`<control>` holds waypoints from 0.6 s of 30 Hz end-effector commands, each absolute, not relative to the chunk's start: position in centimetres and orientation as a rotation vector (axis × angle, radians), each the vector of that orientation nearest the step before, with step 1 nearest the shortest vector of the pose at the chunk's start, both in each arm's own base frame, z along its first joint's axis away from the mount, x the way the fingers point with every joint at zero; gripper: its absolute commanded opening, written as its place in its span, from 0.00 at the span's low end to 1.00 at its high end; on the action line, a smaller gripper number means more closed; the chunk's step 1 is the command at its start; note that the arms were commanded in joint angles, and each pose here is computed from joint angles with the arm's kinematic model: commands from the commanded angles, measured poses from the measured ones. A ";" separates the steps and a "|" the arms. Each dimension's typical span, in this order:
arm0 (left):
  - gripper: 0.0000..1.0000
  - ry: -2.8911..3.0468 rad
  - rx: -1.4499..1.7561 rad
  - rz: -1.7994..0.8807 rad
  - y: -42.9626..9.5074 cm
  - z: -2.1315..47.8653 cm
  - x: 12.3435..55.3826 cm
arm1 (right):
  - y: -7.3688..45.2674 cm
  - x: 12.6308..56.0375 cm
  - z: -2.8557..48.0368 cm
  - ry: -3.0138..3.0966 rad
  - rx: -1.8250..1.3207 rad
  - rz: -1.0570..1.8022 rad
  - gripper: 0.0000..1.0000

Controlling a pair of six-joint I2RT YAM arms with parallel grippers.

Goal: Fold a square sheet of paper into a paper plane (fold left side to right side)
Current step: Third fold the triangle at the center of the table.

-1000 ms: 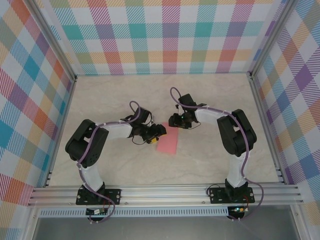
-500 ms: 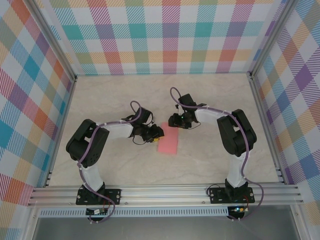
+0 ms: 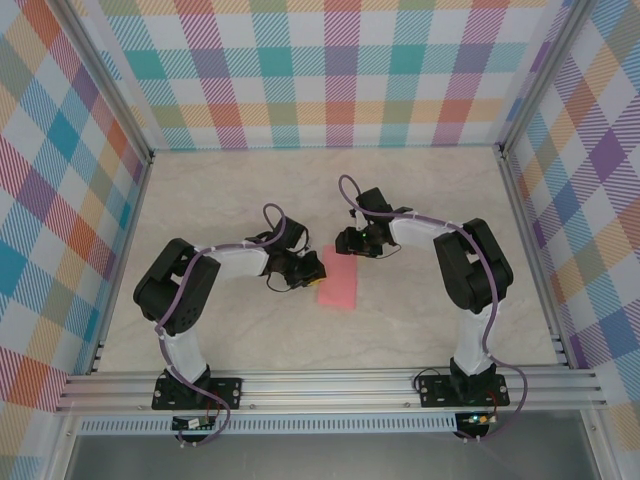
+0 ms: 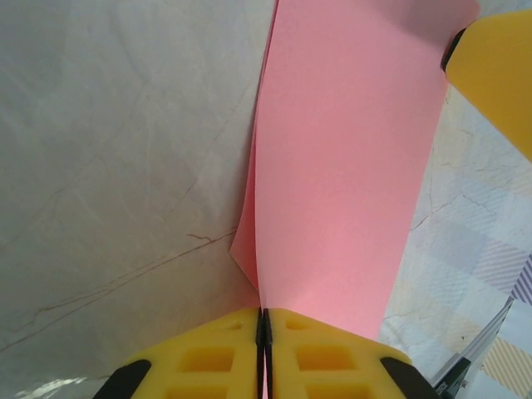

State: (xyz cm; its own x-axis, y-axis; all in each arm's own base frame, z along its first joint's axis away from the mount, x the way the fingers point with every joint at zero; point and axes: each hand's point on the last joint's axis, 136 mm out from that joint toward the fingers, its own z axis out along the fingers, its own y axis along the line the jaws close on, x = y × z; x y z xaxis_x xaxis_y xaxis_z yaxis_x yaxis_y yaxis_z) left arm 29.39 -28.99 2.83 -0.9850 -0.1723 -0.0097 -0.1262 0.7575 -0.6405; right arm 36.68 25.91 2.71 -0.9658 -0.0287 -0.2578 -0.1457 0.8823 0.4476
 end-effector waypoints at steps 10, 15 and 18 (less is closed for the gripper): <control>0.05 2.875 -0.250 -1.036 -29.9 3.9 29.0 | 23.8 35.9 8.8 2.575 -0.258 0.616 0.77; 0.03 2.865 -0.273 -1.043 -30.1 4.5 29.0 | 23.1 30.9 10.9 2.441 -0.451 0.585 0.89; 0.03 2.869 -0.283 -1.034 -30.0 4.6 28.9 | 23.0 26.9 10.9 2.387 -0.580 0.524 0.92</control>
